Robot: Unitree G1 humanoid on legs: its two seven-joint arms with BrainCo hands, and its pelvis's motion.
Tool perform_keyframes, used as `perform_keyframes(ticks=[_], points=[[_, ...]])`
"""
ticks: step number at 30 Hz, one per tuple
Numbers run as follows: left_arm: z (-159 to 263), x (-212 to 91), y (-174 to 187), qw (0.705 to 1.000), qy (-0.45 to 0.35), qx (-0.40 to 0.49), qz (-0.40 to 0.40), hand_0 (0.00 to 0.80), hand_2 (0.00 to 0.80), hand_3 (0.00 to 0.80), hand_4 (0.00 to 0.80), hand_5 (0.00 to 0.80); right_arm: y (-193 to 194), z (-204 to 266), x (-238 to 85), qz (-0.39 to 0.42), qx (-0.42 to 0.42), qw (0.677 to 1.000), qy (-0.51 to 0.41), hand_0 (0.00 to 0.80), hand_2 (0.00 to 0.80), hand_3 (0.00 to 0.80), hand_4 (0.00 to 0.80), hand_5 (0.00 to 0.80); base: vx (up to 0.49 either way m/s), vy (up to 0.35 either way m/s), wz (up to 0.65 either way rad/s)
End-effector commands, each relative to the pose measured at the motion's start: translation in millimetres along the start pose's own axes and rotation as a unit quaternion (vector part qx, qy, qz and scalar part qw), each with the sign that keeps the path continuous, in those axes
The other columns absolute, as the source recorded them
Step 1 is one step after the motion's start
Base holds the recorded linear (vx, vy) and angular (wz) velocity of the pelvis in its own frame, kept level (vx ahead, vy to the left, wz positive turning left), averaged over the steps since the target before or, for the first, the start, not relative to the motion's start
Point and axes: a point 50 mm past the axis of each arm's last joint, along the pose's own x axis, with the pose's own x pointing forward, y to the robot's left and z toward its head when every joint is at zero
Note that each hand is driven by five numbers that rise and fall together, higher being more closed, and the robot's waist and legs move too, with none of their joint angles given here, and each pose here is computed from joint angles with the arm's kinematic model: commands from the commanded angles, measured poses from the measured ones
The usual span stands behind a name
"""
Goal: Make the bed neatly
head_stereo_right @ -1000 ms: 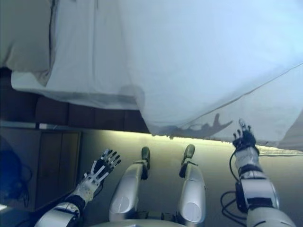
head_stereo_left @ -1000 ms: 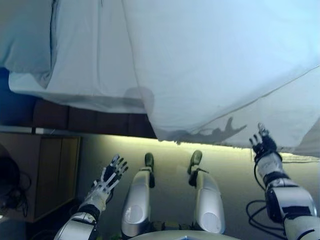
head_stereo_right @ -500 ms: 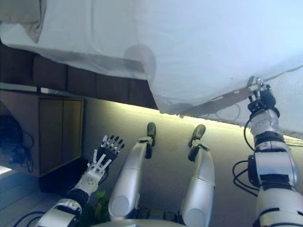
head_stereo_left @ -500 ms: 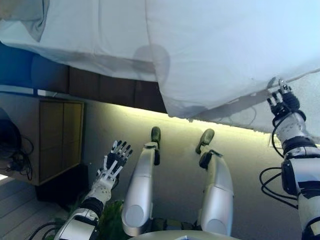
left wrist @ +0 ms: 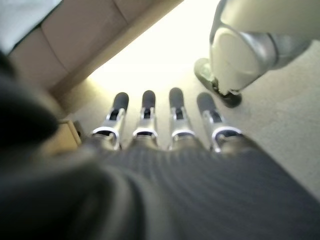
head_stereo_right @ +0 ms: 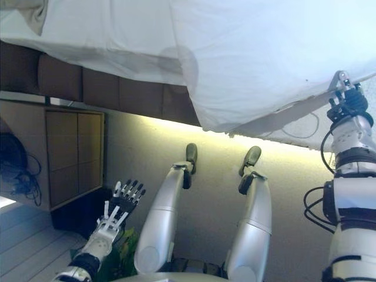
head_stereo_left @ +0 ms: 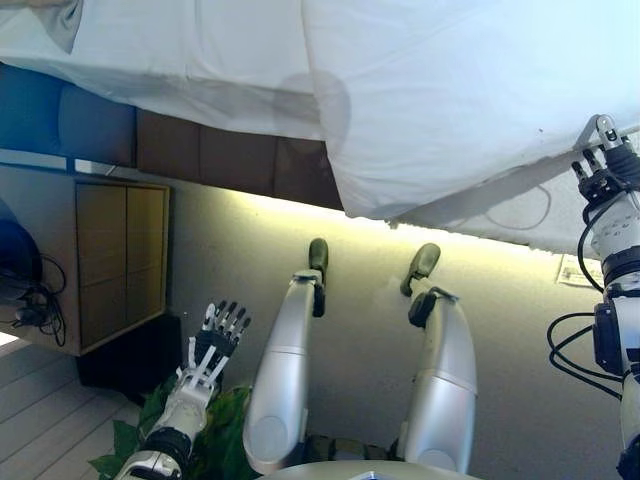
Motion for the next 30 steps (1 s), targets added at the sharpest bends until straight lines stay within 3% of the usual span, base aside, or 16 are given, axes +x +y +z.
perform_keyframes(ticks=[1,10,20,21,22,30], points=[[3,-19,14,1.000,-0.012,-0.003,0.007,0.000,0.000,0.000,0.000,0.000,42,95,-10,0.121,-0.043,0.978,-0.166,0.000,0.000,0.000,0.000,0.000,0.000,0.000,0.00],[2,-29,22,1.000,-0.002,-0.005,0.021,0.000,0.000,0.000,0.000,0.000,61,129,-17,0.137,-0.056,0.967,-0.210,0.000,0.000,0.000,0.000,0.000,0.007,-0.001,-0.02],[10,-37,32,0.999,-0.010,-0.003,0.041,0.000,0.000,0.000,0.000,0.000,55,155,-25,0.129,-0.058,0.960,-0.242,0.000,0.000,0.000,0.000,0.000,0.015,-0.026,0.01],[10,-38,32,0.999,-0.010,-0.002,0.041,0.000,0.000,0.000,0.000,0.000,56,156,-26,0.133,-0.059,0.958,-0.247,0.195,0.195,0.195,0.195,0.195,0.002,-0.032,0.14],[9,-39,33,0.999,-0.009,0.000,0.043,0.000,0.000,0.000,0.000,0.000,60,159,-27,0.141,-0.063,0.954,-0.257,0.800,0.800,0.800,0.800,0.800,0.000,-0.018,0.17],[13,-43,37,0.999,-0.015,0.004,0.049,0.000,0.000,0.000,0.000,0.000,66,158,-29,0.167,-0.056,0.949,-0.263,0.800,0.800,0.800,0.800,0.800,-0.017,-0.003,0.04]])
